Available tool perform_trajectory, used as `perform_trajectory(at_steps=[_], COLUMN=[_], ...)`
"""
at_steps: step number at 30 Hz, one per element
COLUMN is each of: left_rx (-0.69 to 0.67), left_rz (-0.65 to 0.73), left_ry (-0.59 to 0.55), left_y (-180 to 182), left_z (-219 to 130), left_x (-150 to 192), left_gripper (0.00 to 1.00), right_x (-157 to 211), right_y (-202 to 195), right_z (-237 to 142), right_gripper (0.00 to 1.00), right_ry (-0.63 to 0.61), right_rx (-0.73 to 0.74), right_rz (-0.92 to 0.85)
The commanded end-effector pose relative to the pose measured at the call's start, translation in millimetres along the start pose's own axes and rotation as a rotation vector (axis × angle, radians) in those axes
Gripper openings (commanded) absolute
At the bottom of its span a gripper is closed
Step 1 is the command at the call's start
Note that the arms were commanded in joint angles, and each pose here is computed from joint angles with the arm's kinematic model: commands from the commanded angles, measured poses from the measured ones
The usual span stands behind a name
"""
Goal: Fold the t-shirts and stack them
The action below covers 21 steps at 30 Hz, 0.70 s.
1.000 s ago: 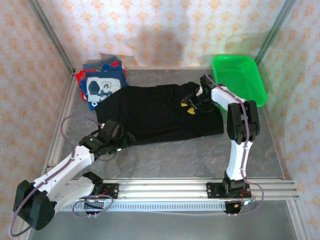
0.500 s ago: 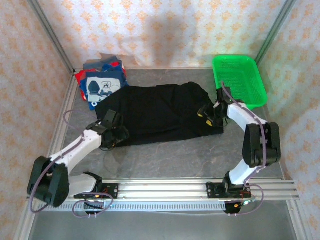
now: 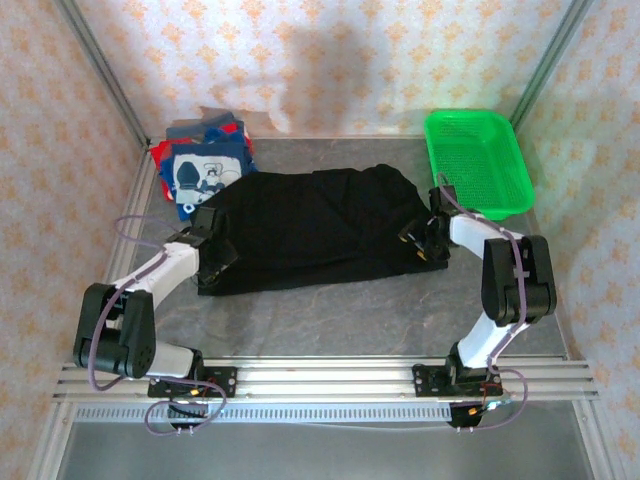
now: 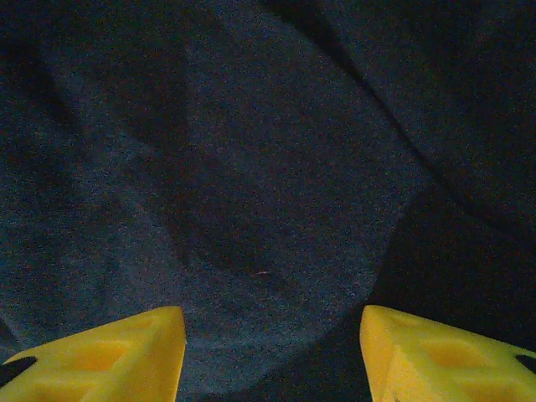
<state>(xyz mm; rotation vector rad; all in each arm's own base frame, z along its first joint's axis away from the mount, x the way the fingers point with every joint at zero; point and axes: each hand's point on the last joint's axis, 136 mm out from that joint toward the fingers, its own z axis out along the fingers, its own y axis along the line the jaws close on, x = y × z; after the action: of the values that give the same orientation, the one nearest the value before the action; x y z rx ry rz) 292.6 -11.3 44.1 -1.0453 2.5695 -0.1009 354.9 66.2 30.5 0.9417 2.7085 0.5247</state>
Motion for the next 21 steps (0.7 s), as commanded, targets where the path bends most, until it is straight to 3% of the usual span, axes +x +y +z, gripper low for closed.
perform_trajectory(at_steps=[1,7,15,21], left_rx=[0.033,-0.001,-0.125,-0.170], left_rz=[-0.007,-0.063,-0.158,-0.152], left_ry=[-0.044,-0.058,-0.129,-0.110], left_y=[-9,-6,34,56], left_z=[6,21,23,18], left_x=[-14,-21,-23,-5], left_gripper=[0.61,0.61,0.61,0.61], right_x=[-1,8,29,39], right_y=[-9,-22,-65,-93], right_z=[0,0,-6,-20], right_gripper=[0.58,0.58,0.56,0.56], right_ry=[-0.029,-0.020,-0.035,-0.062], right_rx=[0.030,0.060,0.194,0.296], right_rz=[0.013,0.020,0.037,0.035])
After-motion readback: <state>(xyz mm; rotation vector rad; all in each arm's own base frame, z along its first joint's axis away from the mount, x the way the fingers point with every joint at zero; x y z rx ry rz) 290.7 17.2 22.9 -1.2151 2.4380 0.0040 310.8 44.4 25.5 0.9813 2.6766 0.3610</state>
